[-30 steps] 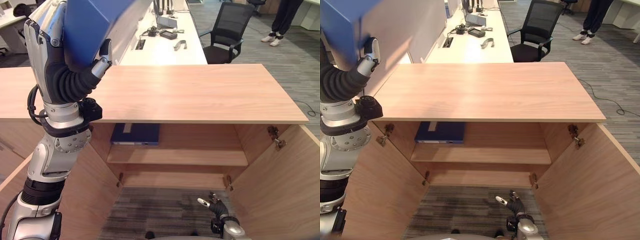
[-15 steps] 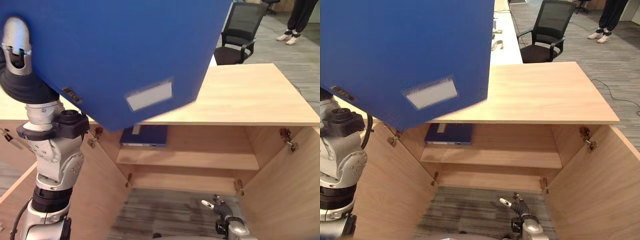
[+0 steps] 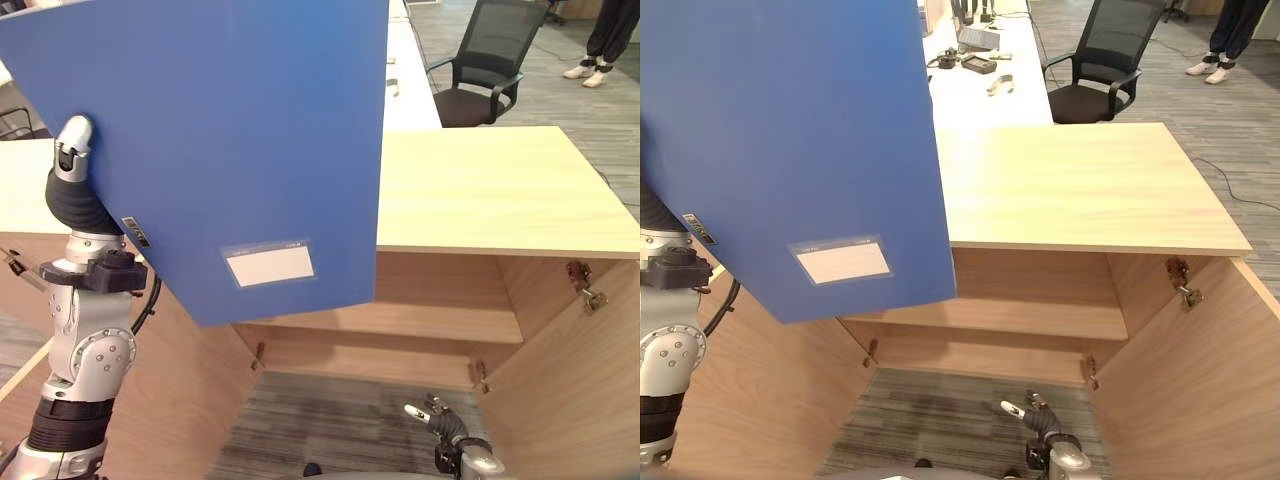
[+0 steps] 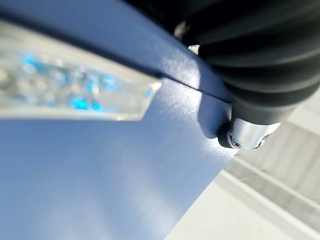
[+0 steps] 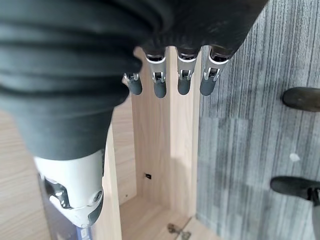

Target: Put the empty folder in the office cabinet

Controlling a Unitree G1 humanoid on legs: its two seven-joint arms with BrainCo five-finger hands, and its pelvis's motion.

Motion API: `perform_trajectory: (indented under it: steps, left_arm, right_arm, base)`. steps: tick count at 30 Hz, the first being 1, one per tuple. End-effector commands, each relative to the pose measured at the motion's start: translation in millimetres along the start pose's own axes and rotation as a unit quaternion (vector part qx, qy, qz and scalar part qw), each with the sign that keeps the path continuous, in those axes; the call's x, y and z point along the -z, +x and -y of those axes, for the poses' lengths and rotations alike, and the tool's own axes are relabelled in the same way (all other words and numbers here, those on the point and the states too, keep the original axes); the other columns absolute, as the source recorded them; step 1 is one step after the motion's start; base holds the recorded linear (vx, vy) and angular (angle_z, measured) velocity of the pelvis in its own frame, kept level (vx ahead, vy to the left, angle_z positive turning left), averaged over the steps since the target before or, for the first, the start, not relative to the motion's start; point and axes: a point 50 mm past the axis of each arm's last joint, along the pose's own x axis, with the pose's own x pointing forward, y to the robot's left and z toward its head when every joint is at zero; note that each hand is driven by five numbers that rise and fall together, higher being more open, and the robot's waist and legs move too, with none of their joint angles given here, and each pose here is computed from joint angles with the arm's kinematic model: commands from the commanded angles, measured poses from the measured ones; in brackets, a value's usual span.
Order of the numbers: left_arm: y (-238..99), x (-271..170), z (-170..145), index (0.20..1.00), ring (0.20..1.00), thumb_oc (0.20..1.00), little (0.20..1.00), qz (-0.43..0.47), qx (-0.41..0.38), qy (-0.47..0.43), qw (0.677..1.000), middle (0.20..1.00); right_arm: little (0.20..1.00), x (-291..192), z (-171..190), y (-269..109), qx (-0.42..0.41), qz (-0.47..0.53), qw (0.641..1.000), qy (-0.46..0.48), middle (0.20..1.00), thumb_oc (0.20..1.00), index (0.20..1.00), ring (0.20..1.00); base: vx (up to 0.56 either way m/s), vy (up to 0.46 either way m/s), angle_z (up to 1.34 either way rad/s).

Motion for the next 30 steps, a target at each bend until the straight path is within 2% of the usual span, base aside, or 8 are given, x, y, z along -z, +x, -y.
perform_trajectory:
  steps: [1, 12, 13, 18, 22, 26, 30]
  left_arm:
    - [8.5, -1.2, 0.0, 0.200, 0.200, 0.200, 0.200, -0.021, 0.029, 0.047, 0.998, 0.200]
    - [-13.2, 33.9, 8.0, 0.200, 0.200, 0.200, 0.200, -0.114, 0.047, 0.062, 0.990, 0.200]
    - [-15.8, 37.7, 11.0, 0.200, 0.200, 0.200, 0.200, -0.136, 0.072, 0.083, 0.985, 0.200]
    - [-19.9, 43.2, 12.8, 0.200, 0.200, 0.200, 0.200, -0.159, 0.097, 0.094, 0.978, 0.200]
    - [-27.8, 48.6, 11.9, 0.200, 0.200, 0.200, 0.200, -0.182, 0.117, 0.109, 0.970, 0.200]
    - [-28.4, 48.9, 13.3, 0.200, 0.200, 0.200, 0.200, -0.187, 0.138, 0.117, 0.966, 0.200]
    - [-25.1, 46.7, 15.0, 0.200, 0.200, 0.200, 0.200, -0.179, 0.147, 0.120, 0.965, 0.200]
  right_arm:
    - [1.000, -50.0, -12.3, 10.3, -0.030, 0.087, 0.996, 0.004, 1.000, 1.000, 1.000, 1.000]
    - [1.000, -94.2, -15.5, -0.6, -0.079, 0.181, 0.980, -0.002, 1.000, 1.000, 1.000, 1.000]
    - [1.000, -119.4, -7.6, -12.5, -0.105, 0.235, 0.966, -0.008, 1.000, 1.000, 1.000, 1.000]
    - [1.000, -147.8, 7.7, -28.5, -0.134, 0.281, 0.949, -0.045, 1.000, 1.000, 1.000, 1.000]
    - [1.000, -189.2, 15.8, -60.1, -0.226, 0.323, 0.911, -0.125, 1.000, 1.000, 1.000, 1.000]
    - [1.000, -195.9, 6.0, -73.8, -0.335, 0.291, 0.886, -0.137, 1.000, 1.000, 1.000, 1.000]
    - [1.000, -194.9, 0.4, -72.6, -0.359, 0.274, 0.881, -0.137, 1.000, 1.000, 1.000, 1.000]
  base:
    - [0.00, 0.000, 0.00]
    - [0.00, 0.001, -0.01]
    - [0.00, 0.000, 0.00]
    - [0.00, 0.000, 0.00]
    - [-0.01, 0.021, -0.09]
    - [-0.01, 0.018, -0.07]
    - [0.00, 0.000, 0.00]
